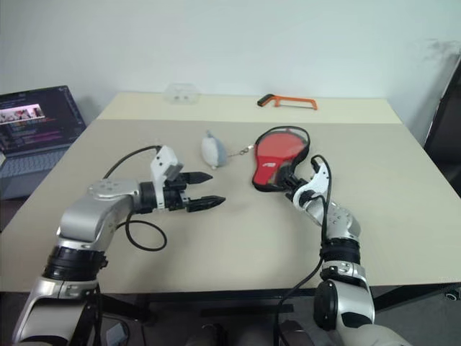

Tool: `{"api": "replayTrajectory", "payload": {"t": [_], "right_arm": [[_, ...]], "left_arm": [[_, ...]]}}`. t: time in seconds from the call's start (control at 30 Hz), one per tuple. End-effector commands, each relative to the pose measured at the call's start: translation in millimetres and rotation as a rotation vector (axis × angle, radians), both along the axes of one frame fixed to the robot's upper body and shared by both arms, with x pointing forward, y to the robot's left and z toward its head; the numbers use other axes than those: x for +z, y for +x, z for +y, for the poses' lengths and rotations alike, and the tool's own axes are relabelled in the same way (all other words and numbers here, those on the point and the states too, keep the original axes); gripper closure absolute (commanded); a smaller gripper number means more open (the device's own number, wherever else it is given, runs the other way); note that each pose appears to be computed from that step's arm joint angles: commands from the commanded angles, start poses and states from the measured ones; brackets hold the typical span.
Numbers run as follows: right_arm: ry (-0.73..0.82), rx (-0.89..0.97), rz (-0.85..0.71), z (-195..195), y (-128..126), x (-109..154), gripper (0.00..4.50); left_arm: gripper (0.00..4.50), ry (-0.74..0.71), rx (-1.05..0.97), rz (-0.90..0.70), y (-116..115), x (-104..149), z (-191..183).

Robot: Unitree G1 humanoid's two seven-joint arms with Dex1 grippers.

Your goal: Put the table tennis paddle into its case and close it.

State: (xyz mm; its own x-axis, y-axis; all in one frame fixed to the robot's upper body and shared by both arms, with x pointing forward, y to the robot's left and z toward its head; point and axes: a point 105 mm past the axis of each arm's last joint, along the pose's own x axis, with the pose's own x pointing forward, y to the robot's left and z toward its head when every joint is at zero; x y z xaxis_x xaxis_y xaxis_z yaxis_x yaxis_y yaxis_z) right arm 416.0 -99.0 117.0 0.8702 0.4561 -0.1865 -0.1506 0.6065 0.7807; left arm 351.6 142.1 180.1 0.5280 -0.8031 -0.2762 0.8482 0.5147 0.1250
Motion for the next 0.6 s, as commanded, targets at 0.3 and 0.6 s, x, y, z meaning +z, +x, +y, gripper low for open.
{"api": "replayTrajectory", "payload": {"t": [0.3,0.6], "right_arm": [[-0.04,0.317,0.054,24.1,-59.6,-18.7,4.49],[-0.115,0.635,0.035,16.5,-140.3,-23.9,4.49]], "left_arm": [[0.0,0.006,0.026,-0.071,-0.3,16.5,9.2],[0.0,0.02,0.029,-0.066,0.6,17.9,13.8]]}}
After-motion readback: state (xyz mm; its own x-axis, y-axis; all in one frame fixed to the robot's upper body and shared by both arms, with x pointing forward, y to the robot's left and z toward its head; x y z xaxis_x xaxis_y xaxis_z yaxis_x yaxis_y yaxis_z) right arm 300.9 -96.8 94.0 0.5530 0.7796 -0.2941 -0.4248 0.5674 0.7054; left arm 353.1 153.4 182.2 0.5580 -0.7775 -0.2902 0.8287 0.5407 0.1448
